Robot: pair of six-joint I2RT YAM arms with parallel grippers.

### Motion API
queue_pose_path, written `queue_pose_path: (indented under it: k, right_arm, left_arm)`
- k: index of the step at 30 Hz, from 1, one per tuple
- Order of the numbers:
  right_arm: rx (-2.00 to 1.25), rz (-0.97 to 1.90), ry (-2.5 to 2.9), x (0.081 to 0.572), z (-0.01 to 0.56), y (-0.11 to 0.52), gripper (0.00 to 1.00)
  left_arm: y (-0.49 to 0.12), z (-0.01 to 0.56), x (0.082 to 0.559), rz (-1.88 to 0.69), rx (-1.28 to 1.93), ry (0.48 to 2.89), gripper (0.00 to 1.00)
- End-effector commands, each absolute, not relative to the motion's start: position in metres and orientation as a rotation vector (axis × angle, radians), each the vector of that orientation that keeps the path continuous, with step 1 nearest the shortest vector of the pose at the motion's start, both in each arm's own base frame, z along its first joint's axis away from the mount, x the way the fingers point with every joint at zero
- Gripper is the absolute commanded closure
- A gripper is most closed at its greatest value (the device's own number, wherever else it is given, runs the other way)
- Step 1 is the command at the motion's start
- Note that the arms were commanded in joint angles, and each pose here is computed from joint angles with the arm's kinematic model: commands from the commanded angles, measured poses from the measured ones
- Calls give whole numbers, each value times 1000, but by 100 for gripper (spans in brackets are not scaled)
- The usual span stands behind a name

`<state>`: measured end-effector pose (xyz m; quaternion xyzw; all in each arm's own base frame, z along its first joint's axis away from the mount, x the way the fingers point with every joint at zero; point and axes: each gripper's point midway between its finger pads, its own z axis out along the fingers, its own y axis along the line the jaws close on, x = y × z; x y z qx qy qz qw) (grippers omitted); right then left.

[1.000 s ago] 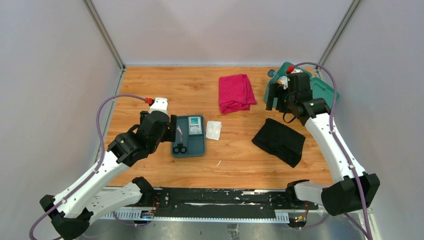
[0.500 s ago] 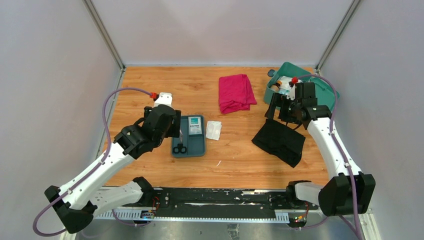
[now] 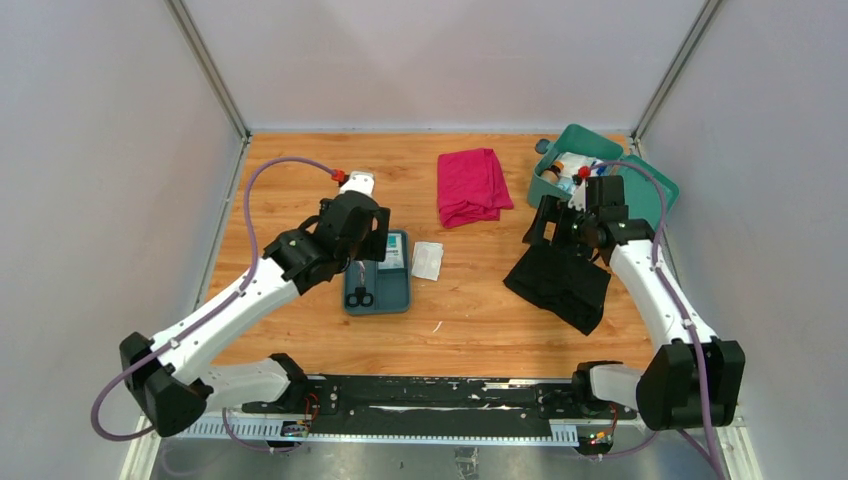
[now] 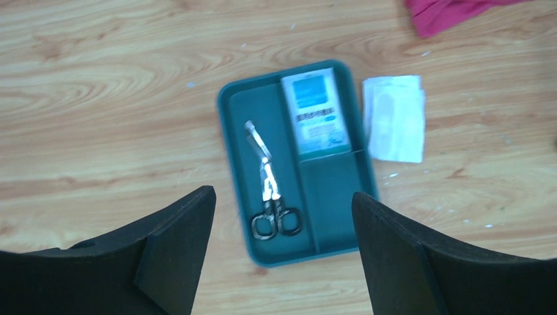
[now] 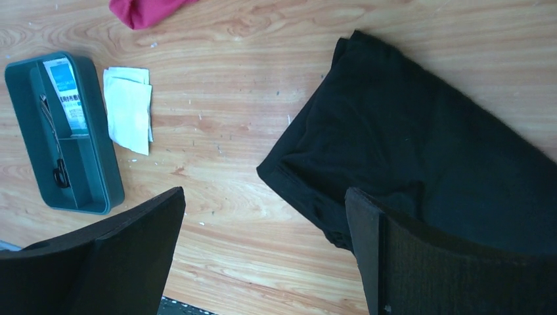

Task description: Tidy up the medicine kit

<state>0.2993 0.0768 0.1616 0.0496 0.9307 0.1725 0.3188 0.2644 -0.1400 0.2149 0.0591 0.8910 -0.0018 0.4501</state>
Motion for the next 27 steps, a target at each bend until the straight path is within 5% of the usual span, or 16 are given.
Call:
queue_pose_path:
  k: [1,11,27]
  right_arm:
    - [261,631,2405,299,149,95,4]
    - [285,825,2479,286,119,145,16]
    - [183,758,2588,272,94,175,18]
  left_arm:
    - [-187,234,288,-180,190,2146,19]
    - [-257,178,335,-241,310,2252,20]
    - [-301,85,353,-405,371,2448,22]
